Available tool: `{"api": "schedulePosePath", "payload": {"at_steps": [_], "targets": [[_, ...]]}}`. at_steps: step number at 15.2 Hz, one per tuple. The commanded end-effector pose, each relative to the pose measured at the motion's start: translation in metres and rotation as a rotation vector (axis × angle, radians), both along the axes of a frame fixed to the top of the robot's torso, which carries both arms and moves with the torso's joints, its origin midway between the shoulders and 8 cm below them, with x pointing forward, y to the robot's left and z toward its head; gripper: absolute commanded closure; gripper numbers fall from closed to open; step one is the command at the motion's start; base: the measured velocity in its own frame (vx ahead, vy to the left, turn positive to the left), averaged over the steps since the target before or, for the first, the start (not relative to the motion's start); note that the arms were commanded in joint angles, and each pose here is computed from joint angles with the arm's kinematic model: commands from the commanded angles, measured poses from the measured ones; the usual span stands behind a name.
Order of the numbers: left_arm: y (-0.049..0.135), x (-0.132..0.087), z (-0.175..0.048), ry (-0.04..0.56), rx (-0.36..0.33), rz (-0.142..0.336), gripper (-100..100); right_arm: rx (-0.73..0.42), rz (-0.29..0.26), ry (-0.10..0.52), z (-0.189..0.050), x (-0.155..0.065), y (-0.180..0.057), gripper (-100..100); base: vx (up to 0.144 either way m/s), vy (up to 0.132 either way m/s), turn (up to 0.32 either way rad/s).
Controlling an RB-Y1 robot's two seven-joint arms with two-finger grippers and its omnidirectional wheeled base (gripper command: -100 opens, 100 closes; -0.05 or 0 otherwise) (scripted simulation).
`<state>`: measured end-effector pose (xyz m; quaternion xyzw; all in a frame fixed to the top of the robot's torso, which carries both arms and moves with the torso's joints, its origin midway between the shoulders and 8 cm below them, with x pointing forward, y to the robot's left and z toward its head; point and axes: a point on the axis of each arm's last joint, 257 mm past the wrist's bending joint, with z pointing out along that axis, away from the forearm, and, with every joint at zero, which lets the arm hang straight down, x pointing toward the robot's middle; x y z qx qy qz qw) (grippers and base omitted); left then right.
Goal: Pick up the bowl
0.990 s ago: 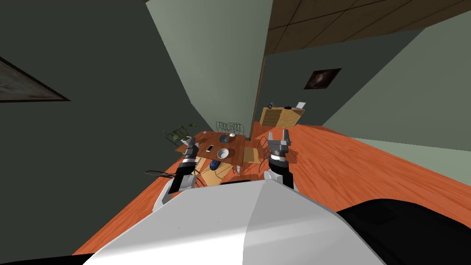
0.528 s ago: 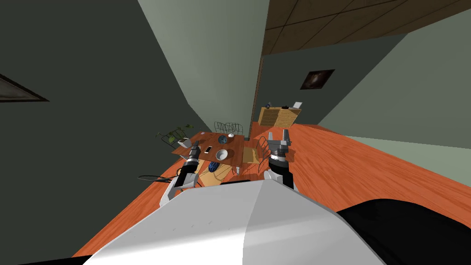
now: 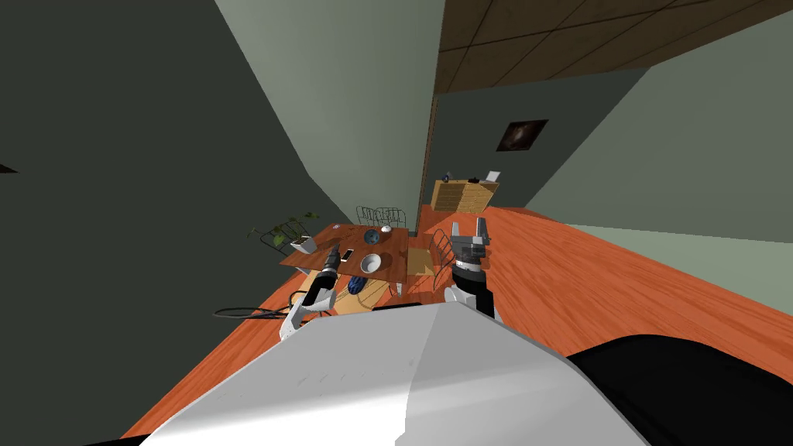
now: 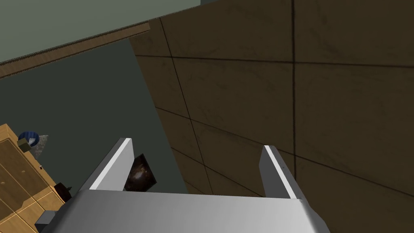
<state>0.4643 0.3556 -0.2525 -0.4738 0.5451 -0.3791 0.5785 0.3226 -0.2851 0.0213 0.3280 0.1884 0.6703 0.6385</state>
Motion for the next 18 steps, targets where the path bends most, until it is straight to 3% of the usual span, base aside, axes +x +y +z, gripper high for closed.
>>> {"api": "schedulePosePath", "payload": {"at_steps": [1, 2, 3, 4, 8, 9, 10, 12, 15, 17, 18], "targets": [[0.001, 0.002, -0.026, 0.069, -0.012, 0.012, -100, 0.000, 0.000, 0.000, 0.000, 0.000, 0.000, 0, 0.040, 0.014, -0.067], [0.001, 0.002, -0.026, 0.069, -0.012, 0.012, -100, 0.000, 0.000, 0.000, 0.000, 0.000, 0.000, 0, 0.026, 0.008, -0.020], [0.003, 0.004, -0.048, 0.125, -0.025, 0.020, -100, 0.000, 0.000, 0.000, 0.000, 0.000, 0.000, 0, 0.026, 0.007, -0.058], [0.003, 0.003, -0.050, 0.132, -0.026, 0.021, -100, 0.000, 0.000, 0.000, 0.000, 0.000, 0.000, 0, 0.027, 0.009, -0.071], [0.004, 0.003, -0.096, 0.256, -0.055, 0.035, -100, 0.000, 0.000, 0.000, 0.000, 0.000, 0.000, 0, 0.032, 0.017, -0.092], [0.004, 0.003, -0.098, 0.260, -0.055, 0.036, -100, 0.000, 0.000, 0.000, 0.000, 0.000, 0.000, 0, 0.020, 0.013, -0.017], [0.002, 0.004, -0.114, 0.308, -0.069, 0.038, -100, 0.000, 0.000, 0.000, 0.000, 0.000, 0.000, 0, 0.022, 0.013, -0.052], [0.003, 0.001, -0.121, 0.323, -0.071, 0.041, -100, 0.000, 0.000, 0.000, 0.000, 0.000, 0.000, 0, 0.019, 0.011, -0.052], [-0.003, -0.001, -0.154, 0.425, -0.100, 0.042, -100, 0.000, 0.000, 0.000, 0.000, 0.000, 0.000, 0, 0.023, 0.015, -0.076], [-0.002, -0.006, -0.165, 0.447, -0.103, 0.047, -100, 0.000, 0.000, 0.000, 0.000, 0.000, 0.000, 0, 0.022, 0.017, -0.055], [-0.007, -0.006, -0.175, 0.486, -0.116, 0.043, -100, 0.000, 0.000, 0.000, 0.000, 0.000, 0.000, 0, 0.020, 0.017, -0.055]]}}
